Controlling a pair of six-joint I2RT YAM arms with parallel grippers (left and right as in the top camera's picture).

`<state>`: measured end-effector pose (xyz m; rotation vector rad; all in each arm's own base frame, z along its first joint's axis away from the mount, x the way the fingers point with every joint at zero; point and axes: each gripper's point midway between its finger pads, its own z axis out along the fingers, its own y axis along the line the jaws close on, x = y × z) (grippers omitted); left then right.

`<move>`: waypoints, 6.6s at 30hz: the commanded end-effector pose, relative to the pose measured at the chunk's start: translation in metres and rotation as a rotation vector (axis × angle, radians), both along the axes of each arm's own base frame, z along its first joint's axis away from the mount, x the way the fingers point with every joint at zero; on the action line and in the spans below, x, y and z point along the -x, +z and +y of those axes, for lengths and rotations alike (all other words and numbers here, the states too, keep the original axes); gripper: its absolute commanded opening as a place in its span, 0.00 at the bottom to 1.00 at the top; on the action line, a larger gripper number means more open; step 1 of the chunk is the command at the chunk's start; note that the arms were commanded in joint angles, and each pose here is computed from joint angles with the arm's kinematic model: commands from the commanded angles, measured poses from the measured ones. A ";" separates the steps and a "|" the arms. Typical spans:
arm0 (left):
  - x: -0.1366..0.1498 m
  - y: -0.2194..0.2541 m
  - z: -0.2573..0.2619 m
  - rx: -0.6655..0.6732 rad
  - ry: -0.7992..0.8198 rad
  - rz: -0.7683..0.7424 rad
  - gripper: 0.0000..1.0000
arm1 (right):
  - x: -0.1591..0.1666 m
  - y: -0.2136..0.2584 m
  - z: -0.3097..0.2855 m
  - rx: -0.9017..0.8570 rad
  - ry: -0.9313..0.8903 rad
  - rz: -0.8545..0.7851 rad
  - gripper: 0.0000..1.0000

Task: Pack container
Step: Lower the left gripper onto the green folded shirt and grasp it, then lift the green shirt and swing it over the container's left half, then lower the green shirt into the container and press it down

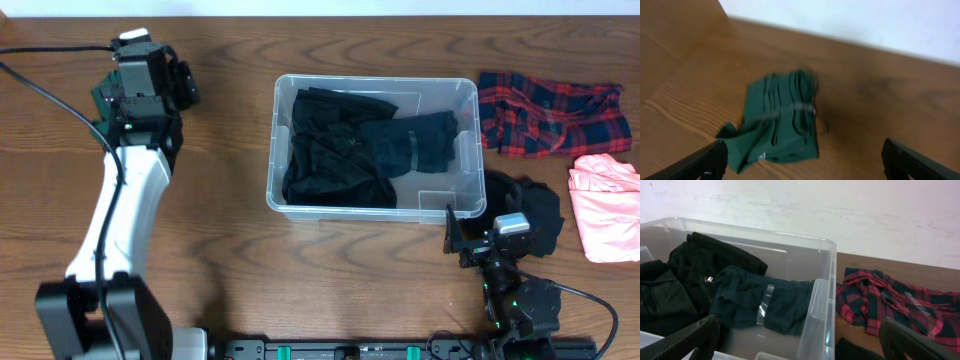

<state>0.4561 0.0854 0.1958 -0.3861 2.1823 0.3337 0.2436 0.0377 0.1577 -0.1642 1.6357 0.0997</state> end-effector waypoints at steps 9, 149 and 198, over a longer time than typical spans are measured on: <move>-0.006 -0.027 0.013 0.133 -0.059 0.259 0.98 | 0.000 -0.001 -0.001 0.012 -0.001 -0.001 0.99; 0.070 -0.028 -0.353 0.350 -0.627 0.494 0.78 | 0.000 -0.001 -0.001 0.012 -0.001 -0.001 0.99; 0.020 -0.024 -0.334 0.211 -0.546 0.324 0.06 | 0.000 -0.001 -0.001 0.012 -0.001 -0.001 0.99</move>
